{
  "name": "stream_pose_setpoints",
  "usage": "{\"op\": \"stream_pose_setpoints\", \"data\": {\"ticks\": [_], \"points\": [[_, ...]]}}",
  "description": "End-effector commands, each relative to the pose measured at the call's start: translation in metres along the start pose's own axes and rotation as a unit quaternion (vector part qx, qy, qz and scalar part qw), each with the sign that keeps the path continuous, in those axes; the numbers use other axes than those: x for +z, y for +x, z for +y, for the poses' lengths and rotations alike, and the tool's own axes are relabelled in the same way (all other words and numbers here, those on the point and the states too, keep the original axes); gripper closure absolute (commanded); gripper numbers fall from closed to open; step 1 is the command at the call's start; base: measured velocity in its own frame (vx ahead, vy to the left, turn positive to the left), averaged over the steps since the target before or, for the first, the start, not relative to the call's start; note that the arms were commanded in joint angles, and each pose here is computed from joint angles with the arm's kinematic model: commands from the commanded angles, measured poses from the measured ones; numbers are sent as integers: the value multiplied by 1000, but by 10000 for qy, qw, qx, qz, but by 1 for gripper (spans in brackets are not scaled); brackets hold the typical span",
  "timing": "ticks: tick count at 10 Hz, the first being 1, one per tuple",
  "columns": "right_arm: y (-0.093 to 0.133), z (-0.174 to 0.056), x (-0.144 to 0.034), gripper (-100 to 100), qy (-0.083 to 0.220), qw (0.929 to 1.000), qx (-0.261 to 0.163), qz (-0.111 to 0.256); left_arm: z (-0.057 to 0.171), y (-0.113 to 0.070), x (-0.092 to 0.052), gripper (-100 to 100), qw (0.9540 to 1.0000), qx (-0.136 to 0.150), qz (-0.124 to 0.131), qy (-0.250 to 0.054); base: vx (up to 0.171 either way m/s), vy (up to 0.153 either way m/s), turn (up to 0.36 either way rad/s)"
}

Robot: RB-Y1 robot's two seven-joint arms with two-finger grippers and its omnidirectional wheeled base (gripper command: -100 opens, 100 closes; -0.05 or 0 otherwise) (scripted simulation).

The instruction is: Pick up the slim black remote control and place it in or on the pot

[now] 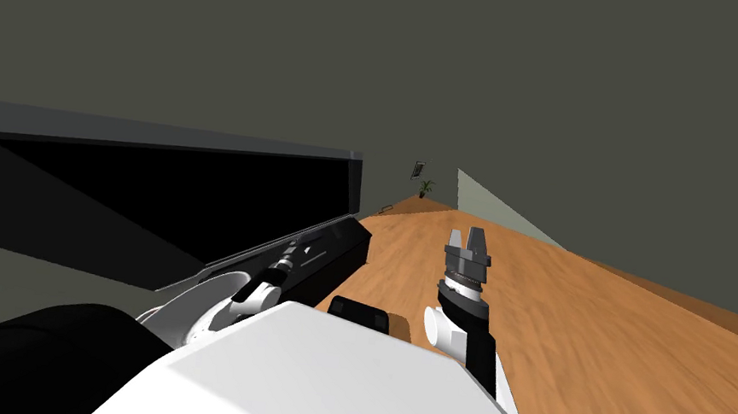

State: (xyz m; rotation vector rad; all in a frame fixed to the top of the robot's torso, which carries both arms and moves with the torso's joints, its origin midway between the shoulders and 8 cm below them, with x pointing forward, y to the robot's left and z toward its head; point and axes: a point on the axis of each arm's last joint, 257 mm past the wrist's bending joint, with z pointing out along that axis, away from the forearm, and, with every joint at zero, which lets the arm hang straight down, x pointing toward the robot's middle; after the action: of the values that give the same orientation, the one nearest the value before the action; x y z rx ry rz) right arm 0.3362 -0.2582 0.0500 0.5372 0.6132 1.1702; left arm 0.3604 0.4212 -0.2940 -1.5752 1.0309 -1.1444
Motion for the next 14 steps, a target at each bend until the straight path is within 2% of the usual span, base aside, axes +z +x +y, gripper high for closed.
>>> {"op": "stream_pose_setpoints", "data": {"ticks": [1, 2, 3, 4, 5, 6, 7, 8, 9, 10, 11, 12, 13, 14], "points": [[0, 0, 0, 0, 0, 10000, 0, 0, 21, -13, 1, -100, 9995, -99, -127, -267, 44, -28, -84], [0, 0, 0, 0, 0, 10000, -1, 0, 40, -27, -2, -100, 9978, -245, -248, -562, 46, -28, -122], [0, 0, 0, 0, 0, 10000, 0, 0, 47, -34, -5, -100, 9972, -239, -314, -639, 38, -18, -60], [0, 0, 0, 0, 0, 10000, -1, 0, 66, -47, -10, -100, 9939, -387, -443, -936, 53, -31, -119], [0, 0, 0, 0, 0, 10000, 0, 0, 72, -52, -12, -100, 9931, -382, -495, -993, 45, -22, -75], [0, 0, 0, 0, 0, 10000, -1, 0, 89, -64, -18, -100, 9885, -531, -616, -1277, 52, -19, -111], [0, 0, 0, 0, 0, 10000, -1, 0, 97, -71, -21, -100, 9871, -526, -686, -1350, 50, -15, -60], [0, 0, 0, 0, 0, 10000, -1, 0, 118, -90, -32, -100, 9800, -666, -882, -1657, 82, -17, -131], [0, 0, 0, 0, 0, 10000, -1, 0, 121, -90, -33, -100, 9791, -669, -886, -1705, 71, -9, -60], [0, 0, 0, 0, 0, 10000, -1, 0, 140, -104, -44, -100, 9705, -812, -1051, -2012, 77, -11, -123], [0, 0, 0, 0, 0, 10000, -1, 0, 144, -108, -47, -100, 9692, -810, -1093, -2053, 64, -8, -52], [0, 0, 0, 0, 0, 10000, -1, 0, 160, -119, -57, -100, 9599, -952, -1233, -2332, 81, -16, -111], [0, 0, 0, 0, 0, 10000, -1, 0, 165, -125, -62, -100, 9577, -949, -1299, -2387, 71, -8, -50], [0, 0, 0, 0, 0, 10000, -1, 0, 180, -136, -73, -100, 9473, -1087, -1433, -2652, 89, -15, -85]]}}
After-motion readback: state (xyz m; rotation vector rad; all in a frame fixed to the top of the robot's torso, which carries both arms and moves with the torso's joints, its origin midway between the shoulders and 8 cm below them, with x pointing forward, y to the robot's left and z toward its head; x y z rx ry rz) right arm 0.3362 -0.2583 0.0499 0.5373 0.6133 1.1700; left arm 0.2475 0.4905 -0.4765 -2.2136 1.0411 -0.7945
